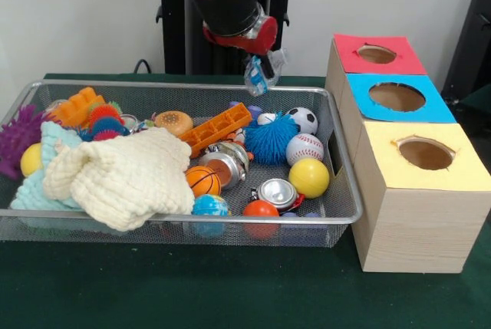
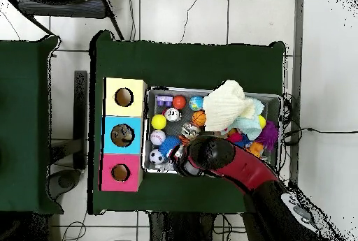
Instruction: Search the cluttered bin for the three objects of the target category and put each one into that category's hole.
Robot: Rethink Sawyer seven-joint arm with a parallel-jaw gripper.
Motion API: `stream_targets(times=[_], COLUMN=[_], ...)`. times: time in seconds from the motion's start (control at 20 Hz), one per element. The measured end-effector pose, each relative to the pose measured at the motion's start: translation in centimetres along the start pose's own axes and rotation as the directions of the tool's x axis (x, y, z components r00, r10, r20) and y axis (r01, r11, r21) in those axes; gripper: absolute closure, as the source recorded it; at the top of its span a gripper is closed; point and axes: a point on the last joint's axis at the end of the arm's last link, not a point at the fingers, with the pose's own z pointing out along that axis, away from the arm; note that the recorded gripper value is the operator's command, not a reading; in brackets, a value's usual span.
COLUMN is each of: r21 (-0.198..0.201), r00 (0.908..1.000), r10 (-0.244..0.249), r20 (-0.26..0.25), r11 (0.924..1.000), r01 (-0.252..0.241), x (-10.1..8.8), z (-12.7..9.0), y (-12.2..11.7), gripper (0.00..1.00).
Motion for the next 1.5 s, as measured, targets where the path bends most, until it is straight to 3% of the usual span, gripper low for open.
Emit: stream_targets(times=[0.15, 0.4, 1.0, 1.5], r21=[-0.007, -0.033, -0.109, -0.205], r00=[0.9978, 0.9915, 0.9881, 0.9803], r10=[-0.006, -0.012, 0.015, 0.009], r20=[-0.066, -0.129, -0.153, -0.197], r11=[1.0000, 0.9994, 0.9935, 0.9775], r01=[0.005, 0.008, -0.032, -0.050], x=[0.8, 1.6, 0.5, -0.1], z=[-1.1, -2.9, -6.7, -9.7], y=[1.5, 3.5, 6.3, 11.0], gripper=[1.00, 1.00, 1.00, 1.00])
